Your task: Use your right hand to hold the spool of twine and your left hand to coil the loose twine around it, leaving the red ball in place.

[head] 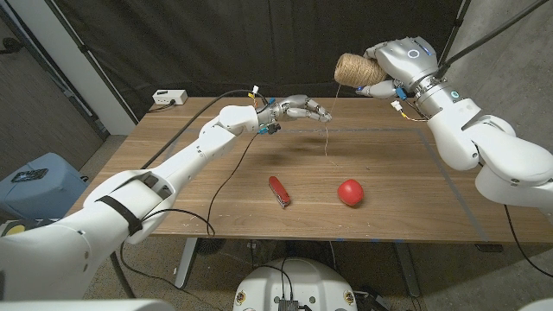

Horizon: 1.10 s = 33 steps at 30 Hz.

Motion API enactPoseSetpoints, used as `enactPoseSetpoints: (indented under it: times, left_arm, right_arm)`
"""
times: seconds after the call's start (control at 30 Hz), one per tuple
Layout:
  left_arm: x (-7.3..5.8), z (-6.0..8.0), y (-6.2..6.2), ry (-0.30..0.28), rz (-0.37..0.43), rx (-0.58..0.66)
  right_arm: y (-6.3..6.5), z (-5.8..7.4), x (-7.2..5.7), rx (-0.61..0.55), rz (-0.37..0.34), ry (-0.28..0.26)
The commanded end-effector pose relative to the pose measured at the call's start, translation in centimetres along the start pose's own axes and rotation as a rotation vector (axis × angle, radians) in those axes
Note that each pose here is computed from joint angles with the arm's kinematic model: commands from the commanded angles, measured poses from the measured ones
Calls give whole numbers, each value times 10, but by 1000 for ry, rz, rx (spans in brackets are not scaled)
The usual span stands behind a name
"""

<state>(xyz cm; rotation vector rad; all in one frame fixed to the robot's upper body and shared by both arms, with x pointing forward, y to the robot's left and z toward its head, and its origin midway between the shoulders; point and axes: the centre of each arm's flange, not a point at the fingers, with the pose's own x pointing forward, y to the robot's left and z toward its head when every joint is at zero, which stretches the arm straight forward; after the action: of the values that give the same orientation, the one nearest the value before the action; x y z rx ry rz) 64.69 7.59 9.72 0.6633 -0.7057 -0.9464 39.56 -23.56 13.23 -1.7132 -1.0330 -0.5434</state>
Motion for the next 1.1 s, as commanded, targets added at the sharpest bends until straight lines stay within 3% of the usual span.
enactPoseSetpoints:
  times: [0.03,1.1]
  left_arm:
    - [-4,-6,-11,6,-3,-39]
    - [-6,-13,-21,28,-8,-63]
  right_arm:
    - [5,0,11,11,-2,-4]
    - [19,-5,31,23,14,-10]
